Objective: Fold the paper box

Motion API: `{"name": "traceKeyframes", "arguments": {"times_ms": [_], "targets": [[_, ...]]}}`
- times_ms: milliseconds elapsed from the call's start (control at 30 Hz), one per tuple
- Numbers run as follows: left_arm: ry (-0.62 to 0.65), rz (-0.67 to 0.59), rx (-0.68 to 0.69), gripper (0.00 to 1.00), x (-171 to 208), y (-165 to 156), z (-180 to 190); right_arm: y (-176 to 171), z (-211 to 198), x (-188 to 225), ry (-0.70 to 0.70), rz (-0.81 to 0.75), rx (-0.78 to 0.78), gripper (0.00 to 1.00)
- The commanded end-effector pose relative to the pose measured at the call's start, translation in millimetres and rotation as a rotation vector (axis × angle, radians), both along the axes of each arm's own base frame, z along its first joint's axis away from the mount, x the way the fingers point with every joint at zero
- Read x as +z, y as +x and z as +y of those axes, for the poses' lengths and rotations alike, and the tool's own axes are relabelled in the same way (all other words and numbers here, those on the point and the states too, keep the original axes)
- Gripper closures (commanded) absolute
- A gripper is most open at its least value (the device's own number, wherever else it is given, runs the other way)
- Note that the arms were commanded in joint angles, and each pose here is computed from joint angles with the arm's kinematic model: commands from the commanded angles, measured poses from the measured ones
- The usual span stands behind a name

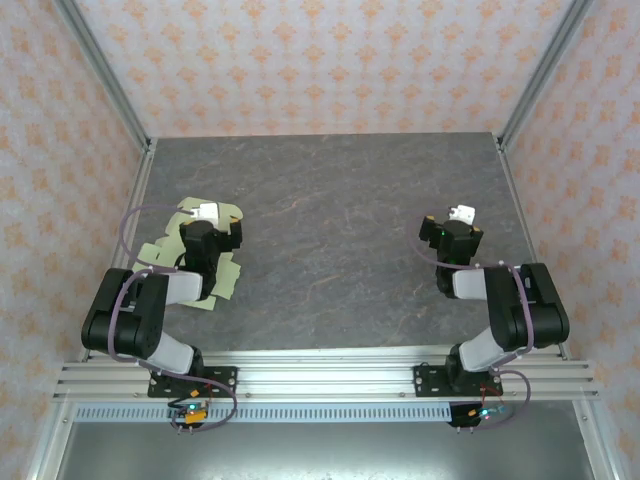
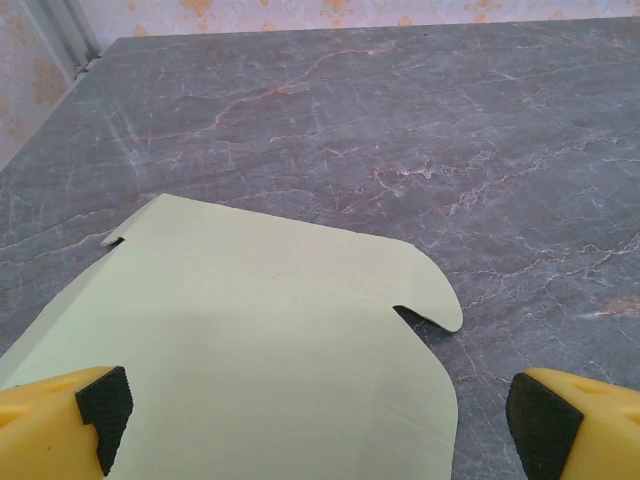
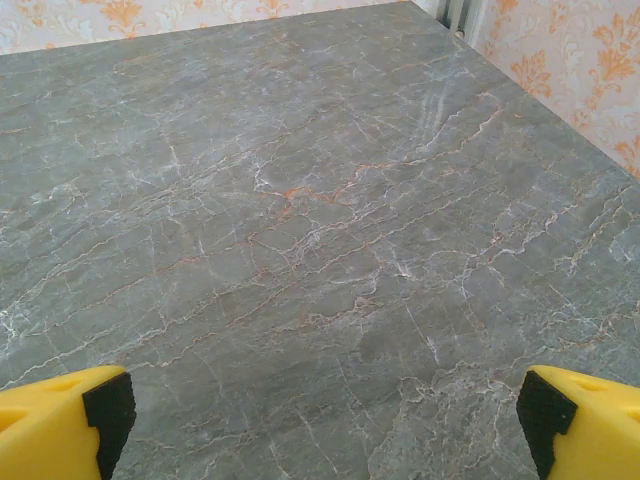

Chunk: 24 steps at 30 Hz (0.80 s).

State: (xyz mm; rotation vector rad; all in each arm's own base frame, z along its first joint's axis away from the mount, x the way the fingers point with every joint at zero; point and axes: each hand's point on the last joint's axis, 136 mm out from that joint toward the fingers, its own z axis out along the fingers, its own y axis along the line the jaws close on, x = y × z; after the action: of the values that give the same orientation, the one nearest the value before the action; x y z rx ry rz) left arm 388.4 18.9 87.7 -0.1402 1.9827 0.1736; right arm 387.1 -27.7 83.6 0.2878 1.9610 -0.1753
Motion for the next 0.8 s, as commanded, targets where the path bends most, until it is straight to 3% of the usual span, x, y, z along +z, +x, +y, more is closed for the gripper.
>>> {"name": "traceKeyframes", "arguments": {"times_ms": [0, 767], "targets": [[-0.002, -0.013, 0.017, 0.00, 6.4, 5.0, 4.2, 4.1, -0.9, 7.3, 0.019, -0.025, -0.002, 0.01], [-0.007, -0.012, 0.019, 0.00, 6.0, 4.9, 5.3, 4.2, -0.9, 7.8, 0.019, -0.027, -0.002, 0.01]]}}
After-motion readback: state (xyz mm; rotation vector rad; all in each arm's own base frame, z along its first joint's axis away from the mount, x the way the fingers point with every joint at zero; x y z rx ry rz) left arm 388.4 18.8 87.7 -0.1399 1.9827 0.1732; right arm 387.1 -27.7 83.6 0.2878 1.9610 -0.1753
